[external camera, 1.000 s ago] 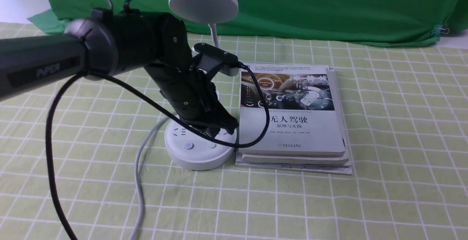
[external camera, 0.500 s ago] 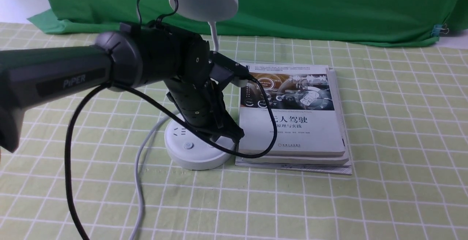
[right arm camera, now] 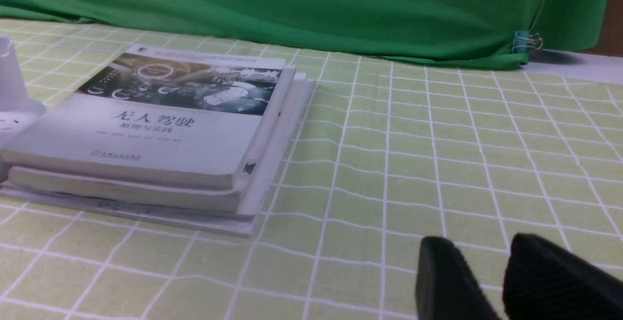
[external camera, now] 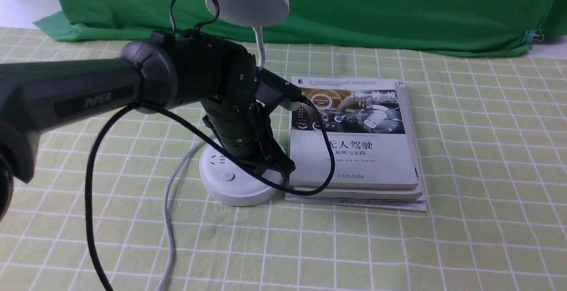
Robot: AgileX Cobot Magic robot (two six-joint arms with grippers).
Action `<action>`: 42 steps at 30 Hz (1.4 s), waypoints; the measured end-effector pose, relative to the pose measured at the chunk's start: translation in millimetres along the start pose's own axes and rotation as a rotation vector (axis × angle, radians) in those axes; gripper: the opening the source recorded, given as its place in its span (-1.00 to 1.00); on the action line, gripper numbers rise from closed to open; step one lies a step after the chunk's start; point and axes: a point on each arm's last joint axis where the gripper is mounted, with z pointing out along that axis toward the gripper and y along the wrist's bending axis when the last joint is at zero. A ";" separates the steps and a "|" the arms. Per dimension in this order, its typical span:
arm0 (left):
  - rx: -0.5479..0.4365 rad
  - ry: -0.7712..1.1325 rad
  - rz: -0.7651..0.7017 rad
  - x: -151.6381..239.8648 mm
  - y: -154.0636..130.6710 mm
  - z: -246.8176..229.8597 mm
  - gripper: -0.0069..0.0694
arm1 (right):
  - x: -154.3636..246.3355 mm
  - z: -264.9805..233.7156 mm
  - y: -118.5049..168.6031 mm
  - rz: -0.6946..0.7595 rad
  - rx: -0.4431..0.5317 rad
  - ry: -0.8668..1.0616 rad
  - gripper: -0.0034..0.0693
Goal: Turn on the table lamp on the green coffee tablecloth with your hand.
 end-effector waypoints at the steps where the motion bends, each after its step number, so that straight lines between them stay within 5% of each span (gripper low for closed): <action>1: 0.000 0.001 0.000 -0.2 0.1 0.1 -0.80 | 0.0 0.0 0.0 0.000 0.000 0.000 -0.23; 14: -0.003 -0.015 0.001 -1.8 -0.1 -7.4 -0.80 | 0.0 0.0 0.0 0.000 0.000 0.000 -0.23; 29: -0.017 -0.079 0.015 8.6 -6.2 -82.1 -0.80 | 0.0 0.0 0.0 0.000 0.000 0.000 -0.23; 37: -0.024 -0.117 -0.011 72.9 -23.4 -135.2 -0.80 | 0.0 0.0 0.0 0.000 0.000 0.000 -0.23; 42: -0.039 -0.230 -0.112 149.8 -42.4 -170.9 -0.80 | 0.0 0.0 0.0 0.000 0.000 0.000 -0.23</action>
